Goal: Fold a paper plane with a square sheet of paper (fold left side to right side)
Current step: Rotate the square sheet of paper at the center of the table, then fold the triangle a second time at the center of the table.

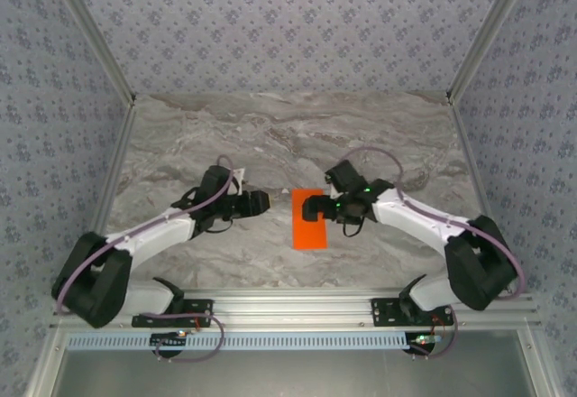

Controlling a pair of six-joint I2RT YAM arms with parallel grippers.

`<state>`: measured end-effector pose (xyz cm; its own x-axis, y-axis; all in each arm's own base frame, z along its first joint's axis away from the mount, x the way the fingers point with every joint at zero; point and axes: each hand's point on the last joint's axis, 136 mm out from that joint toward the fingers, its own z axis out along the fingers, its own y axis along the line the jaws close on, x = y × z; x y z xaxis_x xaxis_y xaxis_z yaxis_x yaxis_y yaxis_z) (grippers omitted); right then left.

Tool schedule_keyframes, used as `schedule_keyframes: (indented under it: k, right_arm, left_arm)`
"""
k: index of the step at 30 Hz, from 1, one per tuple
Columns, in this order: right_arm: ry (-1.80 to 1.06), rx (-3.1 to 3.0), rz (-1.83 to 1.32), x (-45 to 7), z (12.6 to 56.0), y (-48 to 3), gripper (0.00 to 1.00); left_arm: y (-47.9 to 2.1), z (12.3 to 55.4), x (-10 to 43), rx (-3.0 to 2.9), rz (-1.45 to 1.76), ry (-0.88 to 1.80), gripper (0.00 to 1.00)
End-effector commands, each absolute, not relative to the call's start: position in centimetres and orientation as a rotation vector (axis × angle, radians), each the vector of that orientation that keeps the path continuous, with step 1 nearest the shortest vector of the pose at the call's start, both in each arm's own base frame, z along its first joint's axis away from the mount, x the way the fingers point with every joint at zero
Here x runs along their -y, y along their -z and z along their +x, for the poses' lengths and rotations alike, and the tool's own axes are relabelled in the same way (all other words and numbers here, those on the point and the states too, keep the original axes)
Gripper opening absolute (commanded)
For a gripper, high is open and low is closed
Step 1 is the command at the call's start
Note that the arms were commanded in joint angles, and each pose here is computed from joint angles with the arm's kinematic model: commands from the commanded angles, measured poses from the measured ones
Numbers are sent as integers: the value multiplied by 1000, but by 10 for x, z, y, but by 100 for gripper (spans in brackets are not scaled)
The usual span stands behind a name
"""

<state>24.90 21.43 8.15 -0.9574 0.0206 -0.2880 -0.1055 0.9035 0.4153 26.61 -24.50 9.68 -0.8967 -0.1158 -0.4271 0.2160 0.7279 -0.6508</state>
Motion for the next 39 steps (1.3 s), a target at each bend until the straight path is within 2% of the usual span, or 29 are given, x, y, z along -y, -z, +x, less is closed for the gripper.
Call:
schedule_keyframes:
  k: [1, 8, 15, 23, 30, 39]
  right_arm:
    - [-774, -2746, -11, -203, 250, -79, 98]
    - [-891, -2705, 135, -173, 252, -71, 91]
    - [-886, -2720, 146, -167, 247, -61, 87]
    - [-867, -2743, 126, -165, 242, -57, 86]
    - [-926, -2759, 134, -174, 243, -58, 85]
    - [-1038, -2800, 120, -196, 240, -58, 75]
  left_arm:
    - [-117, 269, 290, -2431, 158, 1161, 50]
    - [-94, 275, 344, -2489, 219, 1167, 44]
    - [-70, 293, 356, -2572, 229, 1077, 40]
    - [-43, 303, 345, -2656, 187, 894, 39]
    - [-26, 301, 345, -2688, 176, 898, 38]
    - [-10, 291, 332, -2720, 108, 881, 33]
